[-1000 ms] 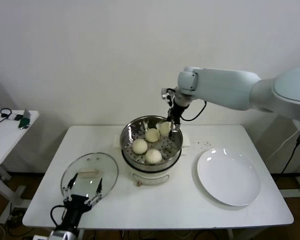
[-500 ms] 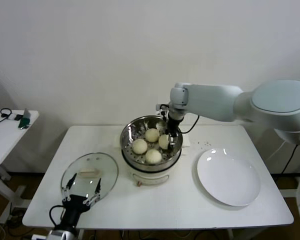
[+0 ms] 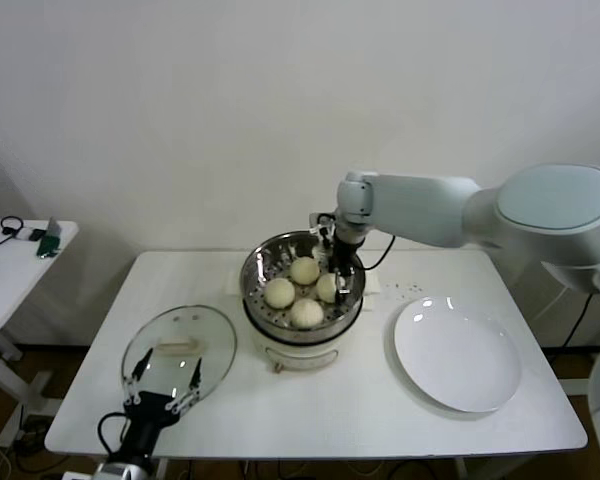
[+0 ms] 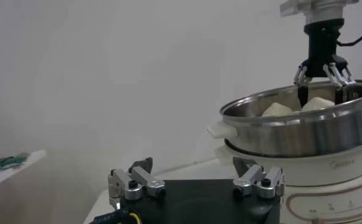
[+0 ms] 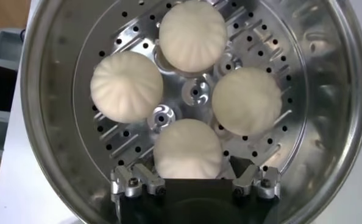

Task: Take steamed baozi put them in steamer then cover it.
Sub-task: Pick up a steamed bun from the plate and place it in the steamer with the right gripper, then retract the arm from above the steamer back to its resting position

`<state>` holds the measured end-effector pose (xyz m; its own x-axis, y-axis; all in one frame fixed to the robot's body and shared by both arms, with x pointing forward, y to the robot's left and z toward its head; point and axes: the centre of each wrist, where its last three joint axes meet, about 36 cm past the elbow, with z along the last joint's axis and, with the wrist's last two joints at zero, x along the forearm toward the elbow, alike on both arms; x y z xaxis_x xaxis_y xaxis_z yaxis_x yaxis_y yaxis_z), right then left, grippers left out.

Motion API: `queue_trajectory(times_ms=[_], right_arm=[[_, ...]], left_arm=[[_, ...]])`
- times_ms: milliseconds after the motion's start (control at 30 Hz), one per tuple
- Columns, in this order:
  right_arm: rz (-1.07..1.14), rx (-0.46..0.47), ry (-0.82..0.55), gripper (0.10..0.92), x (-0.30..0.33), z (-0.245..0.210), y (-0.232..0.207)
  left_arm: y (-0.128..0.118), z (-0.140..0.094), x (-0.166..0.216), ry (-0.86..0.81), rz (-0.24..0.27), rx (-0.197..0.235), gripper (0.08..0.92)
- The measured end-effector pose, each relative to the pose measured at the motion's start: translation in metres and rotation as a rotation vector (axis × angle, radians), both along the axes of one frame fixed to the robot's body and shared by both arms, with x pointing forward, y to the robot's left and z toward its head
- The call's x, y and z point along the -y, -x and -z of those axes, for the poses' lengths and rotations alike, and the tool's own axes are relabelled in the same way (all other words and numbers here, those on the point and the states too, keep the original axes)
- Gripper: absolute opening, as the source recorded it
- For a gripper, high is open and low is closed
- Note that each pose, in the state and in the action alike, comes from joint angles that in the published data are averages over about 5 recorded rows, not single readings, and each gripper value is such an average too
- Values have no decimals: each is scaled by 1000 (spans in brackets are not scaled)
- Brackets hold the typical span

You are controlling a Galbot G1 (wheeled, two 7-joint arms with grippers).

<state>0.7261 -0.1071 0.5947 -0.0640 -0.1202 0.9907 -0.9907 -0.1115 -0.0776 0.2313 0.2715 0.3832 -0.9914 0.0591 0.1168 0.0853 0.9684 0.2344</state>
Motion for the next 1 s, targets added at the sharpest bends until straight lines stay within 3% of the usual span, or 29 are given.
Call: queue_trajectory(times_ms=[333, 633, 1000], right_arm=[[39, 11, -88, 823, 26, -34, 0], [91, 83, -252, 823, 81, -65, 8], [199, 271, -606, 823, 162, -26, 47]], left_arm=[[-2, -1, 1, 0, 3, 7, 823], [-6, -3, 2, -10, 4, 12, 823], [-15, -6, 1, -27, -15, 25, 823]])
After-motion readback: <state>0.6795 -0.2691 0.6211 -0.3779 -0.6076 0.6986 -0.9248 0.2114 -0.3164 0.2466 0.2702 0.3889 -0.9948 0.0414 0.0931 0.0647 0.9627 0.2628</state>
